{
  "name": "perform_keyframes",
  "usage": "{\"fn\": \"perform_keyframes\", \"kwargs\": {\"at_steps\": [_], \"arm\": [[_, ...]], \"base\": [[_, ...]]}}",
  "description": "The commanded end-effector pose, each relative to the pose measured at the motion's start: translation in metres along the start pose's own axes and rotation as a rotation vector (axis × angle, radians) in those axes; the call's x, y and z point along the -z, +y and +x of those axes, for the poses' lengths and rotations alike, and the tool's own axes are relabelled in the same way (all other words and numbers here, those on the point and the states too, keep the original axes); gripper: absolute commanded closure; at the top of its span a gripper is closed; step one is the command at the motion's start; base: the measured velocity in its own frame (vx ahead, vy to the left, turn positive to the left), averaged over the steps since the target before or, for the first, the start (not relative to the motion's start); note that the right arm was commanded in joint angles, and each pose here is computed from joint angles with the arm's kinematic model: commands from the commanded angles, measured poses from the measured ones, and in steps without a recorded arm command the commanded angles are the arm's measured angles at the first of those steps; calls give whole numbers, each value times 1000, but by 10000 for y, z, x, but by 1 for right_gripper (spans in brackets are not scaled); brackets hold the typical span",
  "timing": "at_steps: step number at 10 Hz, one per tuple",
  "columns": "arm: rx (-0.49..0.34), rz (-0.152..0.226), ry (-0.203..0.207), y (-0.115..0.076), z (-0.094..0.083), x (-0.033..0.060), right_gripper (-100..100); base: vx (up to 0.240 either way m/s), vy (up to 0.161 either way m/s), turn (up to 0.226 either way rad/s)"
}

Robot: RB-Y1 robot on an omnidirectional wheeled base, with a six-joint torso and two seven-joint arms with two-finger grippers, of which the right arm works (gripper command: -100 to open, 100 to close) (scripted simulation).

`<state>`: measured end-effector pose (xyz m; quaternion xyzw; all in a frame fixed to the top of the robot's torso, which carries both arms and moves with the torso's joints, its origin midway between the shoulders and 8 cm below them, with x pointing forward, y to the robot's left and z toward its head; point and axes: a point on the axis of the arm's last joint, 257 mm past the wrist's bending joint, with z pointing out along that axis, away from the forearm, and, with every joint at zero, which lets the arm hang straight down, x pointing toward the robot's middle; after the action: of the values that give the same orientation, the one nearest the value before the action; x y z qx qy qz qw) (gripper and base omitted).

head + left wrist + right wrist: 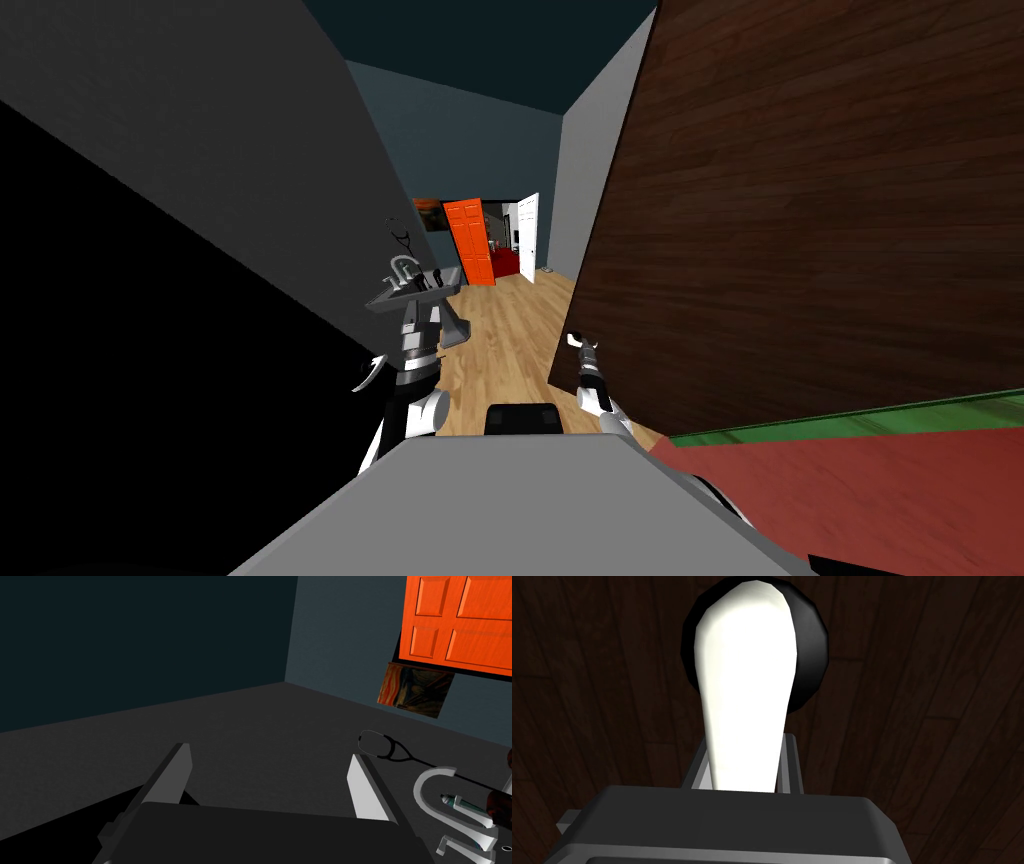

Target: Push the door open

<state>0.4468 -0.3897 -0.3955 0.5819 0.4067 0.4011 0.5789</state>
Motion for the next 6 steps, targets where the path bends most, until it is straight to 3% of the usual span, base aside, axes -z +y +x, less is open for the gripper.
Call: {"fn": "perform_keyframes", "kwargs": {"at_steps": [1,4,5,6], "arm": [[3,-7,-33,31,-180,1,100],[2,-7,-82,32,-393,11,100],[2,-7,-82,32,-393,11,100],[1,-7,-115,32,-531,22,100]], "base": [[183,33,-66],[211,33,-52],[132,7,-36],[169,11,-74]]}}
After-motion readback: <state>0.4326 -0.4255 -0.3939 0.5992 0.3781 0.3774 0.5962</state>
